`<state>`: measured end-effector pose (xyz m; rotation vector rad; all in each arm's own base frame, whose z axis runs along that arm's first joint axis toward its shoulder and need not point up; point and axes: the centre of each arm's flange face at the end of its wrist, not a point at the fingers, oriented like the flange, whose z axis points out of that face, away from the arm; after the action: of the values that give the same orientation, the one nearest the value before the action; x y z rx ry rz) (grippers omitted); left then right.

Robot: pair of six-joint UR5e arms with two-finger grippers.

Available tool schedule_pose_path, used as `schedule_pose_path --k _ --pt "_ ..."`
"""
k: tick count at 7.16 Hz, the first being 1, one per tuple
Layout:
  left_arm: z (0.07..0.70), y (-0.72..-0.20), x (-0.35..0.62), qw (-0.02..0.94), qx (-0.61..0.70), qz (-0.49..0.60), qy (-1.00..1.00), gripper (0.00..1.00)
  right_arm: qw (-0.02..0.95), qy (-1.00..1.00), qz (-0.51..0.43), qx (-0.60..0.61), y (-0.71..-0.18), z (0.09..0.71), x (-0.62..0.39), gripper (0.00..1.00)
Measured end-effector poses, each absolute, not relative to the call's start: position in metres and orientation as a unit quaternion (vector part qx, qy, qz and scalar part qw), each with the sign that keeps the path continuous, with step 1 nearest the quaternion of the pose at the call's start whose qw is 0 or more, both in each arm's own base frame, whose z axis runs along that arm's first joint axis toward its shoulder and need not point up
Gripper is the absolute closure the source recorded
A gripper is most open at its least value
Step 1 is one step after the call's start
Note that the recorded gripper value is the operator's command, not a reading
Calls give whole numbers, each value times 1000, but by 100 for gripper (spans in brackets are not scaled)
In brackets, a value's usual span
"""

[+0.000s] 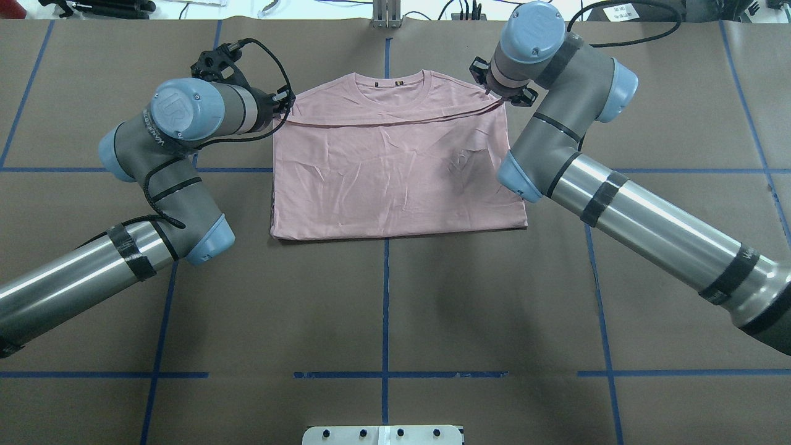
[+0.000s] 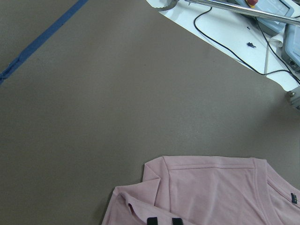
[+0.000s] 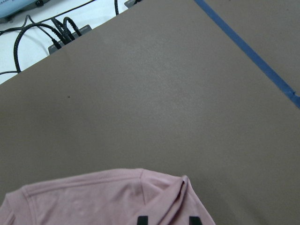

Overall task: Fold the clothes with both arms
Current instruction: 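Lay the hem down near the collar and open both grippers, then move the right gripper to the folded shirt's corner nearest it and grasp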

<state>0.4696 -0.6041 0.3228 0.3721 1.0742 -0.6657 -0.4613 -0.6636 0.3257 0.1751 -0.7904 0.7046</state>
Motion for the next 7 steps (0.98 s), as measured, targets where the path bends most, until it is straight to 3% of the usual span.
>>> schedule_pose_path --k 2,4,7 --pt "318 -591 457 783 176 -305 513 71 855 -406 315 71 -580 348 -452 44" --pt "310 -585 451 777 179 -302 522 70 846 -435 305 38 -500 357 -429 35" --pt "301 -579 447 772 179 -298 532 70 835 -442 328 -12 -447 369 -423 34"
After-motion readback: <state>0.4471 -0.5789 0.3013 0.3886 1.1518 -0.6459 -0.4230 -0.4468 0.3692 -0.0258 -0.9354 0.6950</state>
